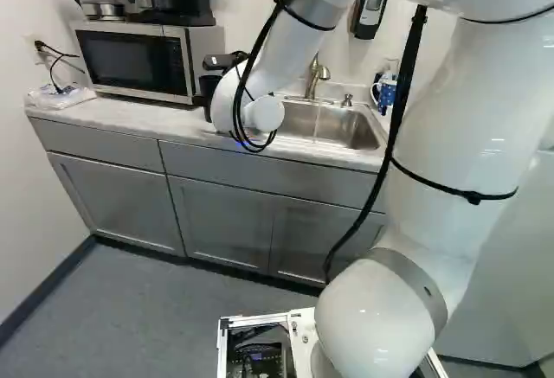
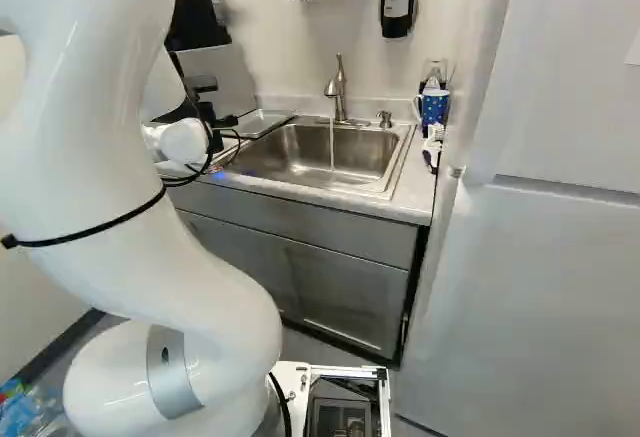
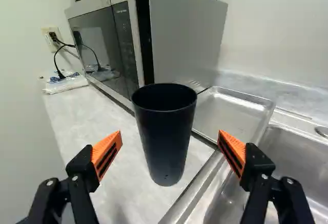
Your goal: Rinse the cup and place it in the tray
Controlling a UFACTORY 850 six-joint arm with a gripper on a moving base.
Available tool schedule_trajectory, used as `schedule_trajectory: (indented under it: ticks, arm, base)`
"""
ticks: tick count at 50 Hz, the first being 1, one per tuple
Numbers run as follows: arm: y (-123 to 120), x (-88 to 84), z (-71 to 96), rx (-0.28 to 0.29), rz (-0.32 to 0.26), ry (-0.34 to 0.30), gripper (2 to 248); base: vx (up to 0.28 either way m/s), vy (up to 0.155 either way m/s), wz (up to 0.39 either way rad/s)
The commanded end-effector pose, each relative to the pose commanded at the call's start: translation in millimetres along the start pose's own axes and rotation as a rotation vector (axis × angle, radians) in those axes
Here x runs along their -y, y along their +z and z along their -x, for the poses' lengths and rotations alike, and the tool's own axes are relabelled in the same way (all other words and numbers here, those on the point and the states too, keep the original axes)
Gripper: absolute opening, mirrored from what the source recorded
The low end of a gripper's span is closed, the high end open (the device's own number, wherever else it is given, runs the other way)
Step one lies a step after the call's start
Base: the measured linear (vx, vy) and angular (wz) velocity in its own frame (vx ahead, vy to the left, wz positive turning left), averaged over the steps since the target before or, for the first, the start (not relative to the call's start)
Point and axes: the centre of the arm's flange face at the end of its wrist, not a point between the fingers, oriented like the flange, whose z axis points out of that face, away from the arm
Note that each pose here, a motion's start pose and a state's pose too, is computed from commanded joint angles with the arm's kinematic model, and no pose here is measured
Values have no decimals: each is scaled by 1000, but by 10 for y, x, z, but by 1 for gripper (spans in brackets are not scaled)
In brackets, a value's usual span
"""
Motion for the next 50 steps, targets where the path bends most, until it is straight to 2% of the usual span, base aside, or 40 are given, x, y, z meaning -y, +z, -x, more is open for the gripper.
schedule_trajectory:
  ticks: [50]
  arm:
    - [228, -122, -27, -5, 23, 4, 247]
  base:
    - [0, 0, 0]
